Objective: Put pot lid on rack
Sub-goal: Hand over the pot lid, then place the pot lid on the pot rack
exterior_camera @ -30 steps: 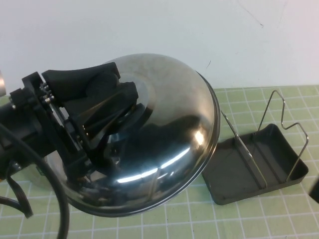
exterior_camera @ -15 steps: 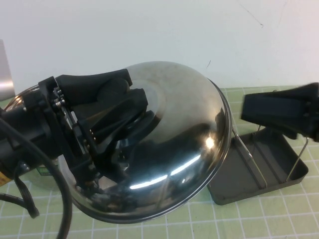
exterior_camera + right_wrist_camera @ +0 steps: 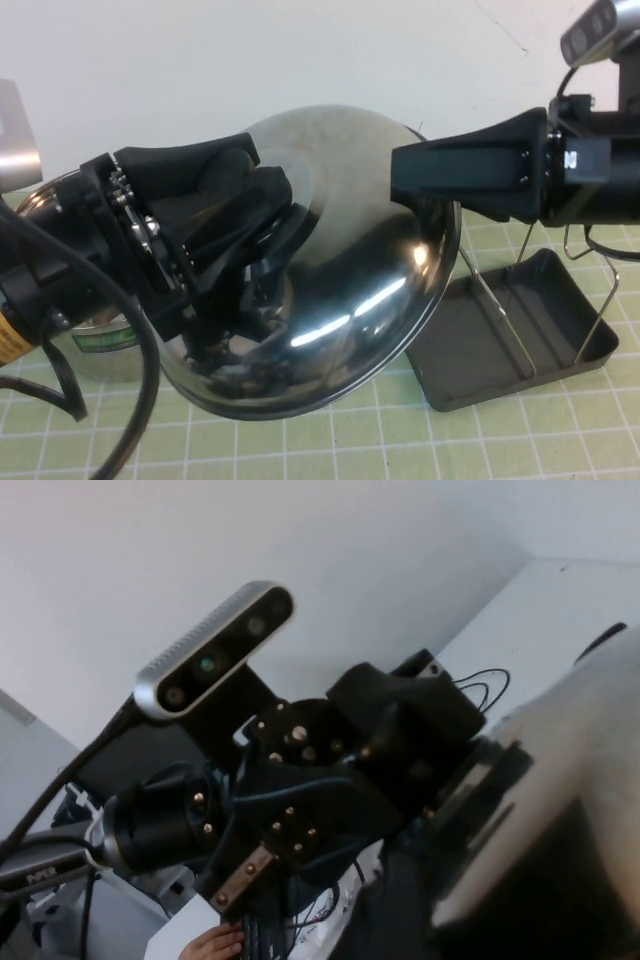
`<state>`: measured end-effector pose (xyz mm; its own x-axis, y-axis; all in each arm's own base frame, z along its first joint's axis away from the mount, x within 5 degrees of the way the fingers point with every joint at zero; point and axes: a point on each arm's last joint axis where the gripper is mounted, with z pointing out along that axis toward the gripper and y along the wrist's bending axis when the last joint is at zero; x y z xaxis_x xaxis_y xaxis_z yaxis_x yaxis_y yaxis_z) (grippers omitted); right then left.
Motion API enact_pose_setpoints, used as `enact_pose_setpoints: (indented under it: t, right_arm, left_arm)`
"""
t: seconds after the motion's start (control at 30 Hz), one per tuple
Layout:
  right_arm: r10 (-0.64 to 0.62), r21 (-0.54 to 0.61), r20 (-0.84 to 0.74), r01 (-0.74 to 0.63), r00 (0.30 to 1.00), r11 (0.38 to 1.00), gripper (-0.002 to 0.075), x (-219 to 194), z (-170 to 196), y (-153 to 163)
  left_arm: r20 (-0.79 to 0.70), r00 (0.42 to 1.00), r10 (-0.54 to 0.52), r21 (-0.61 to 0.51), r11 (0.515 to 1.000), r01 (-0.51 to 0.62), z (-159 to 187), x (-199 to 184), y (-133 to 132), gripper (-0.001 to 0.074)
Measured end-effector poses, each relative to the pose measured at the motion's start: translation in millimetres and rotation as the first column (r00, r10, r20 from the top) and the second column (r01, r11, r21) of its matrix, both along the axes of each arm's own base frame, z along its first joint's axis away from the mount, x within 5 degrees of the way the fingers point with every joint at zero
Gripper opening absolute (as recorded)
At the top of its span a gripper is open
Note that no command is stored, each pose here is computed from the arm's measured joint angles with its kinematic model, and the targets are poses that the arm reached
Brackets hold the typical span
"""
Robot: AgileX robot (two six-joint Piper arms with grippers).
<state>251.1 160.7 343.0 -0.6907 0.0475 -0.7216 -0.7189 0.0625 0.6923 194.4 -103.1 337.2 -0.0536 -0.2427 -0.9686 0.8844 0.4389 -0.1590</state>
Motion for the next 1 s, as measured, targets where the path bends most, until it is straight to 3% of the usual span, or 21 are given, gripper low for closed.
enact_pose_setpoints:
  t: [0.1, 0.2, 0.4, 0.47, 0.53, 0.63, 0.7, 0.9, 1.0]
  right_arm:
    - [0.019, -0.001, 0.017, -0.019, 1.000, 1.000, 0.0511, 1, 3, 7]
    - [0.045, -0.004, 0.033, -0.045, 0.998, 0.999, 0.0454, 1, 2, 16]
    - [0.090, 0.001, 0.064, -0.090, 0.994, 0.996, 0.0153, -5, 3, 27]
    - [0.097, -0.002, 0.068, -0.097, 0.993, 0.995, 0.0115, -6, 3, 28]
    - [0.080, -0.018, 0.093, -0.079, 0.992, 0.997, 0.0071, -4, 2, 28]
    - [0.072, -0.029, 0.130, -0.069, 0.989, 0.997, 0.0071, -1, 4, 28]
    - [0.068, -0.030, 0.171, -0.064, 0.983, 0.998, 0.0071, 0, 7, 29]
    - [0.045, -0.059, 0.293, -0.029, 0.955, 0.998, 0.0071, 2, 17, 28]
    - [0.021, -0.209, 0.354, 0.057, 0.935, 0.976, 0.0071, 0, 15, 22]
  left_arm:
    - [-0.006, 1.000, 0.001, -0.019, 1.000, -0.002, 0, 4, 0, 0.0314]
    - [-0.020, 1.000, -0.002, -0.024, 1.000, 0.001, -4, 8, -1, 0.0314]
    - [-0.071, 0.997, 0.004, -0.026, 1.000, -0.006, -15, 19, -2, 0.0313]
    - [-0.076, 0.997, 0.008, -0.031, 0.999, -0.010, -16, 21, -2, 0.0327]
    - [-0.079, 0.997, 0.018, -0.014, 1.000, -0.019, -17, 22, -2, 0.0398]
    - [-0.084, 0.996, 0.026, -0.003, 1.000, -0.026, -18, 22, -2, 0.0512]
    - [-0.086, 0.996, 0.030, -0.008, 0.999, -0.031, -18, 23, -2, 0.0537]
    - [-0.057, 0.995, 0.086, 0.023, 0.996, -0.085, -15, 23, 1, 0.0546]
    - [-0.019, 0.985, 0.172, 0.102, 0.980, -0.169, -11, 18, 6, 0.0529]
